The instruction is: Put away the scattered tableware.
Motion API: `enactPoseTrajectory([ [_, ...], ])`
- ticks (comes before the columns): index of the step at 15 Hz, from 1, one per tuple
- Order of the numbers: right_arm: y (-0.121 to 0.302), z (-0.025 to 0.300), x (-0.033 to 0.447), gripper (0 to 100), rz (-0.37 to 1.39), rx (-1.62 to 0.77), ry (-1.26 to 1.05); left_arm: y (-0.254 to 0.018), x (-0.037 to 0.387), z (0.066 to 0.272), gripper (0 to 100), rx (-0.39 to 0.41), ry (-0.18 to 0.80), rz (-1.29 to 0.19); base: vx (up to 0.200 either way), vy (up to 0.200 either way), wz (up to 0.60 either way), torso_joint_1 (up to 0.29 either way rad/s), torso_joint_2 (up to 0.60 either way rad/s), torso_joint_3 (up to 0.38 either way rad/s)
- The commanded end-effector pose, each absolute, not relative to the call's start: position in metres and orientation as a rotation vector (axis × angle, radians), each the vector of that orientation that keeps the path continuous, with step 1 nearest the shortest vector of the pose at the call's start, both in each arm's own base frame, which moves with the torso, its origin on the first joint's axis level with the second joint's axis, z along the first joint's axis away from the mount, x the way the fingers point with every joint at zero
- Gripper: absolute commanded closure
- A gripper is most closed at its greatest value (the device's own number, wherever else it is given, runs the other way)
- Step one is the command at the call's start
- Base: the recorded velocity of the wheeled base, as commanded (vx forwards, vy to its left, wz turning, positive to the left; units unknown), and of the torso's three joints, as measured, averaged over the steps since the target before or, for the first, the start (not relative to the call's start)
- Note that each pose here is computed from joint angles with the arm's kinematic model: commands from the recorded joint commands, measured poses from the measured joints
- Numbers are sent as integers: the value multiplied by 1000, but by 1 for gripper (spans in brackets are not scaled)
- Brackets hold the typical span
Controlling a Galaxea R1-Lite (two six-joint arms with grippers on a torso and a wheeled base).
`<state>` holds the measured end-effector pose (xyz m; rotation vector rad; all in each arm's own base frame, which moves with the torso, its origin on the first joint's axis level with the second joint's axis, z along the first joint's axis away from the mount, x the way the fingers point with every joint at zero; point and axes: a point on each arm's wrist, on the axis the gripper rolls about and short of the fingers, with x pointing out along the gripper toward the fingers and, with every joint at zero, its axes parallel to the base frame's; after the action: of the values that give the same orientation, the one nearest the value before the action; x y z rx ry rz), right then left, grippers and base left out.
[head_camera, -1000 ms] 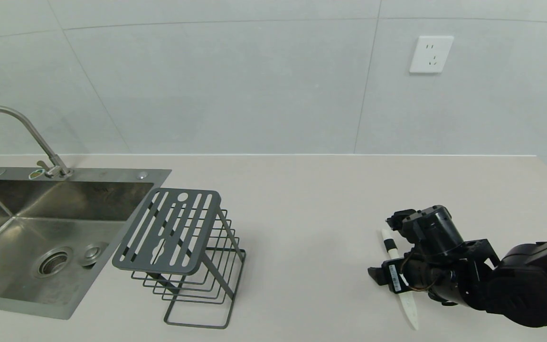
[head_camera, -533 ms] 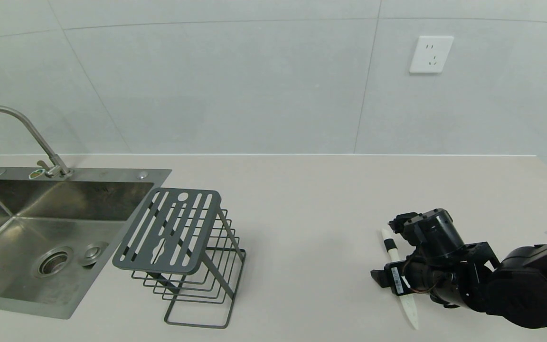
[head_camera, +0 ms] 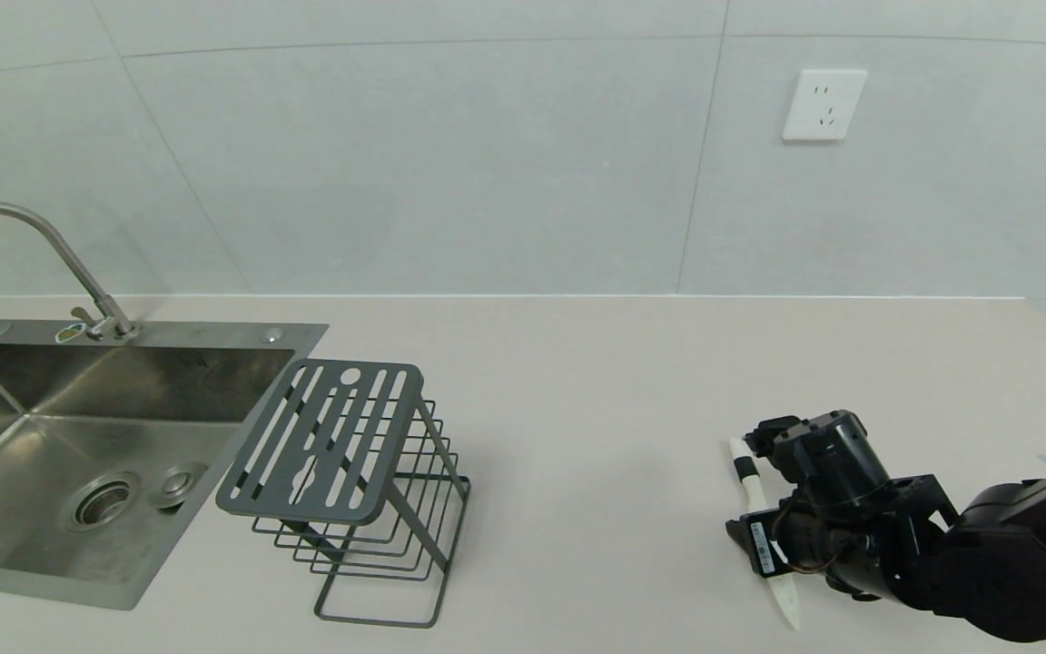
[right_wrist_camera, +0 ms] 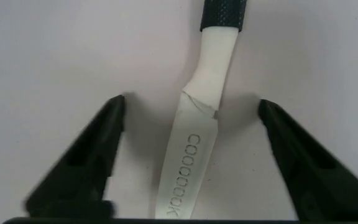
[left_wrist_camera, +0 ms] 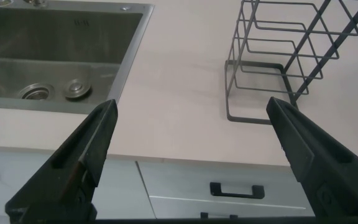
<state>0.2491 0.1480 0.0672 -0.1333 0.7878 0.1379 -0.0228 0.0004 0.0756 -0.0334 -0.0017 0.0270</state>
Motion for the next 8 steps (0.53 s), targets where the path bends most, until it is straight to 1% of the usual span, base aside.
enactPoseTrajectory([
  [1,142,56,240,100,127,-164,843,0,-23,76,0,-34,-2,28,0,0,0,0,0,0],
  [4,138,55,241,100,117,-166,849,0,-23,76,0,-34,-2,28,0,0,0,0,0,0],
  [8,143,92,249,100,139,-97,713,0,-23,76,0,-32,-2,26,0,0,0,0,0,0],
])
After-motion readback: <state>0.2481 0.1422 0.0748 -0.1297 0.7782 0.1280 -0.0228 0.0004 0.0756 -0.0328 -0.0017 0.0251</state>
